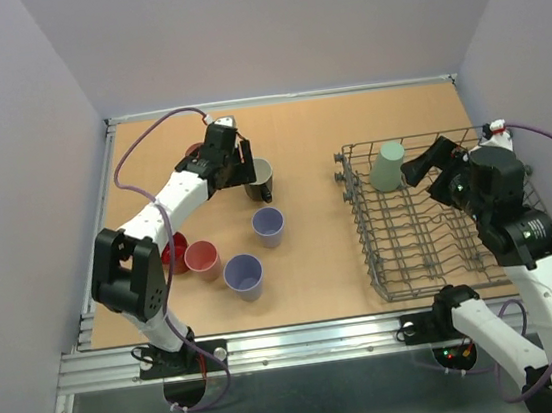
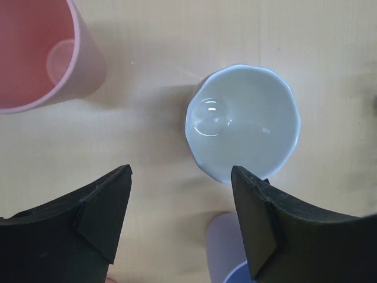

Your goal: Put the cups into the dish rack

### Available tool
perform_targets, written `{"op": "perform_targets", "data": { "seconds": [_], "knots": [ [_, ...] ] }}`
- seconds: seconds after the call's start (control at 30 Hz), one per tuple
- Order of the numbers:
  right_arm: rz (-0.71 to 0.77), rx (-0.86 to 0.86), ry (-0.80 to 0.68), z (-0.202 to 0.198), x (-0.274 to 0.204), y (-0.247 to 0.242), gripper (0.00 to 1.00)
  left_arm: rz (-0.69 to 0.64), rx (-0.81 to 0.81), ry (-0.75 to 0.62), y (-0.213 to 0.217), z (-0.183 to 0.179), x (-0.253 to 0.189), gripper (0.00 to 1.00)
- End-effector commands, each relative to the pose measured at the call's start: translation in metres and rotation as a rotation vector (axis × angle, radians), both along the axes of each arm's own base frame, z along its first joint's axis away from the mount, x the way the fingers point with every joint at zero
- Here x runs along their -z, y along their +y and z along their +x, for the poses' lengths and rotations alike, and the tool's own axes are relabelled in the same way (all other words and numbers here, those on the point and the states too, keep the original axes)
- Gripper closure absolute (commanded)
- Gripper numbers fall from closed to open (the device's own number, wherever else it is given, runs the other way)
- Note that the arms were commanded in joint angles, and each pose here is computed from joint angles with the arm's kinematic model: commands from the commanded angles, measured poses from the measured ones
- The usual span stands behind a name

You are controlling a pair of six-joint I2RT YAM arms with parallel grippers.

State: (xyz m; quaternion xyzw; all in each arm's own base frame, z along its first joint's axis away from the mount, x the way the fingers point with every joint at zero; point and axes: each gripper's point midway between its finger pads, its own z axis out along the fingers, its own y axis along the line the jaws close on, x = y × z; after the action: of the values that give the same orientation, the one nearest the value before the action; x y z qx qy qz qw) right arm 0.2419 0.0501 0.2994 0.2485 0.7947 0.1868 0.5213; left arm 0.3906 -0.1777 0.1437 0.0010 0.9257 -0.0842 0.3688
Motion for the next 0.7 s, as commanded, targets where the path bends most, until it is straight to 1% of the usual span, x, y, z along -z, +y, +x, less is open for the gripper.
{"op": "perform_targets", "data": {
  "seconds": [0.0,0.1,0.2,0.3,0.33,0.47,0.5,0.53,0.57,0.6,0.67],
  "knots": [
    [-0.019,-0.011,-0.002,-0.005,-0.012,-0.001,0.00,0.000,0.001,-0.080,-0.004,0.025,-0.020,0.23],
    [-0.027,-0.014,0.011,-0.001,-0.010,0.000,0.00,0.015,0.000,-0.045,-0.006,0.032,-0.004,0.26],
    [-0.032,-0.005,0.018,0.001,-0.009,-0.001,0.00,0.014,0.006,-0.038,-0.007,0.036,0.002,0.30],
    [-0.035,0.002,0.022,0.002,-0.008,-0.002,0.00,0.011,0.016,-0.029,-0.010,0.039,0.007,0.44],
    [-0.034,0.008,0.026,0.002,-0.006,-0.003,0.00,0.009,0.019,-0.024,-0.010,0.039,0.009,0.53],
    [-0.035,0.018,0.030,0.002,-0.003,-0.004,0.00,0.017,0.029,-0.017,-0.010,0.042,0.013,0.69],
    [-0.037,0.023,0.036,0.002,-0.001,-0.005,0.00,0.015,0.034,-0.015,-0.011,0.043,0.013,0.75],
    [-0.033,0.024,0.038,0.003,0.000,-0.005,0.00,0.014,0.038,-0.011,-0.011,0.044,0.013,0.86],
    [-0.035,0.025,0.036,0.003,-0.001,-0.005,0.00,0.016,0.040,-0.005,-0.010,0.044,0.015,0.95],
    [-0.033,0.027,0.034,0.003,-0.001,-0.006,0.00,0.012,0.042,-0.005,-0.011,0.044,0.013,1.00],
    [-0.032,0.031,0.028,0.003,-0.003,-0.006,0.00,-0.002,0.046,-0.009,-0.011,0.046,0.009,1.00]
  ]
}}
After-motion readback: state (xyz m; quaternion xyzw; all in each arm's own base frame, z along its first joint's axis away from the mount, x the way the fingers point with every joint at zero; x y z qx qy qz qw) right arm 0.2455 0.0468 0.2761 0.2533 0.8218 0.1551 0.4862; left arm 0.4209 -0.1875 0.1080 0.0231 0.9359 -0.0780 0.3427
